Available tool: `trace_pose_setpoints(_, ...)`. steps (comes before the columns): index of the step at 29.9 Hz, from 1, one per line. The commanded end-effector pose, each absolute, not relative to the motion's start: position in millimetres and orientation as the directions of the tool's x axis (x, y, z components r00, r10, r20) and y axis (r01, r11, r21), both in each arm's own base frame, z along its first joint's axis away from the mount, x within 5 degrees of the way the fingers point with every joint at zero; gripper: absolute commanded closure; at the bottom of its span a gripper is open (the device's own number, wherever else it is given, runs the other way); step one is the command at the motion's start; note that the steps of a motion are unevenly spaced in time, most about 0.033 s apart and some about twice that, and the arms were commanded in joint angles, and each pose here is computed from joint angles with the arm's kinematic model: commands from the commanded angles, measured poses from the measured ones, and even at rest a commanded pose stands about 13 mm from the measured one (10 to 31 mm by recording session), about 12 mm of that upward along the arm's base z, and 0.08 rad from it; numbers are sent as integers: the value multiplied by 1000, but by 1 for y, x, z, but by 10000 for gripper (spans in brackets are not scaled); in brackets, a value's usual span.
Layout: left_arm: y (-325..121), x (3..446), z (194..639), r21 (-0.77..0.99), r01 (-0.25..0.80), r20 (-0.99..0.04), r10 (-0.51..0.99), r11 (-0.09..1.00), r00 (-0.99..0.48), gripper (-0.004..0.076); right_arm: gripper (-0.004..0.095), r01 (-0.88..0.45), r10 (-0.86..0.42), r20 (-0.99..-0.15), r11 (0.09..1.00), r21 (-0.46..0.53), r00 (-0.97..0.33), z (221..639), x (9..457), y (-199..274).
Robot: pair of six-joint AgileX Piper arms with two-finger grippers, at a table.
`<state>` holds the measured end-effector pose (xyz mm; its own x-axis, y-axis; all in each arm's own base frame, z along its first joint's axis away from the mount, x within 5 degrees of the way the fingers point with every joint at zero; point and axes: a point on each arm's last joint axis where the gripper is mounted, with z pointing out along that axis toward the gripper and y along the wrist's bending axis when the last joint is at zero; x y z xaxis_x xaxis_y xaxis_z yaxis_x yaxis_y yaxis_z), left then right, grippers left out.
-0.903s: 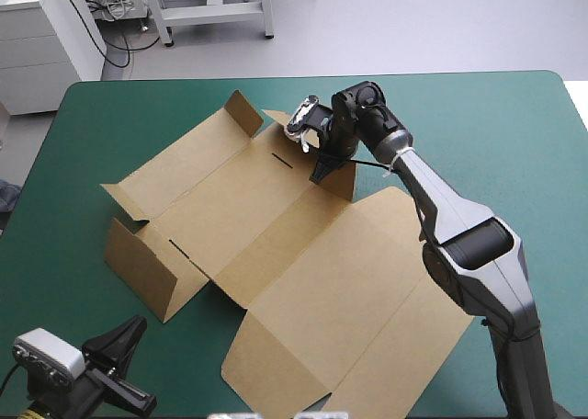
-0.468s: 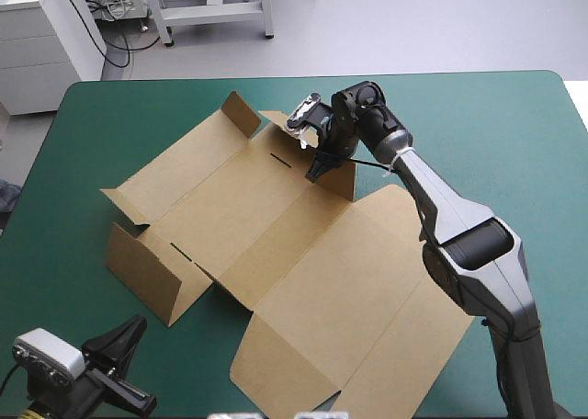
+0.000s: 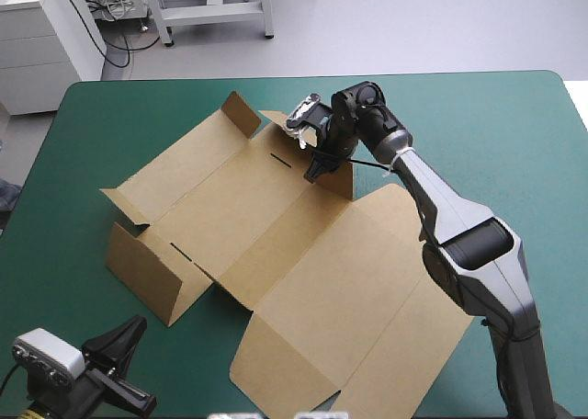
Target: Fold the box
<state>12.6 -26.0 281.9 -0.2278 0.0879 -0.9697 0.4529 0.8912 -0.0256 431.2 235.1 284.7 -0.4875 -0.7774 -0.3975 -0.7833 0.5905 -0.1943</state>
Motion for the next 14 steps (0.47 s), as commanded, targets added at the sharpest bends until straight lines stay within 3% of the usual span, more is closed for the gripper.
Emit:
trace_pose_setpoints(1, -26, 15, 295, -38, 443, -986, 39, 896, -163, 731, 500, -750, -734, -508, 619, -231, -450, 332, 421, 229)
trace_pose_setpoints(7, -26, 15, 295, -38, 443, -986, 39, 896, -163, 731, 500, -746, -730, -525, 621, -243, -437, 344, 417, 226)
trace_pose_setpoints(14, -26, 15, 295, -38, 443, -986, 39, 896, -163, 731, 500, -715, -707, -606, 629, -304, -365, 403, 389, 210)
